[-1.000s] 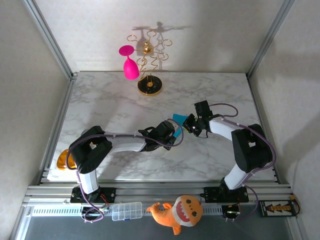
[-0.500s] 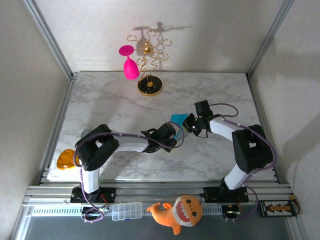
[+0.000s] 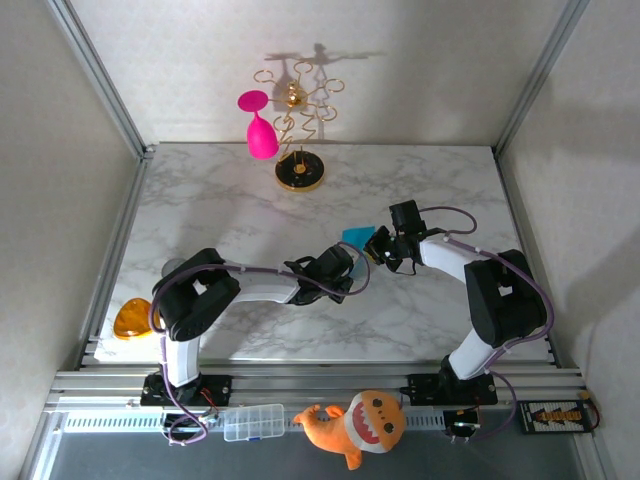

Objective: Fold a paper plane with a square sheet of paper (pick it up from the middle)
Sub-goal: Fold the wing for the fifth time at the center of the table.

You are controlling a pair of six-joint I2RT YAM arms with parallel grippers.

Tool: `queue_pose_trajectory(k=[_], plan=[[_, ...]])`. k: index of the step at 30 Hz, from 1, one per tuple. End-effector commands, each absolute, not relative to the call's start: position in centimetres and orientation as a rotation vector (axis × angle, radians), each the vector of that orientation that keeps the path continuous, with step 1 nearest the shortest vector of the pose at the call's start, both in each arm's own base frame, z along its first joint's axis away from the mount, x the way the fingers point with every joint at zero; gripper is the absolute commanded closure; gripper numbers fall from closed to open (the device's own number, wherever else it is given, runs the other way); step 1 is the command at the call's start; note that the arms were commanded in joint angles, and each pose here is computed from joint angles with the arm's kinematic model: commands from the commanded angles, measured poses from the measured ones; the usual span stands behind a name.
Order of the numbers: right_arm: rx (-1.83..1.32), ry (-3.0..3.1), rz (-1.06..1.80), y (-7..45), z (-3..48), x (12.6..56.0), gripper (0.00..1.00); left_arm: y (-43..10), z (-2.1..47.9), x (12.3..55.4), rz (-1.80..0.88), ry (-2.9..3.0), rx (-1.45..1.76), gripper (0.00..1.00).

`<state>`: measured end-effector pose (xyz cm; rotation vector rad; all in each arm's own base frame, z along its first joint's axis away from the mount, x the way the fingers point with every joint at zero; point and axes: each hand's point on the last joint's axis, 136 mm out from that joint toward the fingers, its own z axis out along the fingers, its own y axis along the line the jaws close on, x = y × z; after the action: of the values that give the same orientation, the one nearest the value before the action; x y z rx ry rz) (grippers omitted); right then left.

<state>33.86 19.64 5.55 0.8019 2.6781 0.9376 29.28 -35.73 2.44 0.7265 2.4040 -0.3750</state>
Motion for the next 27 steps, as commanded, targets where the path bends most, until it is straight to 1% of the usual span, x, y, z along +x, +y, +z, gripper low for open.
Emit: queue_pose_trajectory(k=[1,4,10,17,22,25,27], plan=[[0.798,2.668,0.965,19.8,6.4,34.0,0.94,-36.0,5.3,29.8,-0.383,2.382,0.668,0.72],[0.799,2.671,0.963,19.8,6.3,33.9,0.94,-35.9,5.9,30.0,-0.388,2.41,0.609,0.72],[0.801,2.671,0.961,19.8,6.2,33.9,0.94,-35.5,4.7,29.9,-0.341,2.52,0.533,0.71],[0.798,2.671,0.966,19.9,6.3,34.0,0.93,-36.0,3.9,29.8,-0.366,2.558,0.509,0.68],[0.795,2.673,0.975,20.0,6.3,33.9,0.93,-35.9,3.1,29.8,-0.349,2.576,0.502,0.68],[0.794,2.674,0.979,20.0,6.3,33.9,0.93,-35.7,2.7,29.9,-0.322,2.578,0.494,0.71],[0.795,2.676,0.985,20.1,6.3,33.9,0.93,-35.6,2.6,30.0,-0.297,2.575,0.497,0.71]])
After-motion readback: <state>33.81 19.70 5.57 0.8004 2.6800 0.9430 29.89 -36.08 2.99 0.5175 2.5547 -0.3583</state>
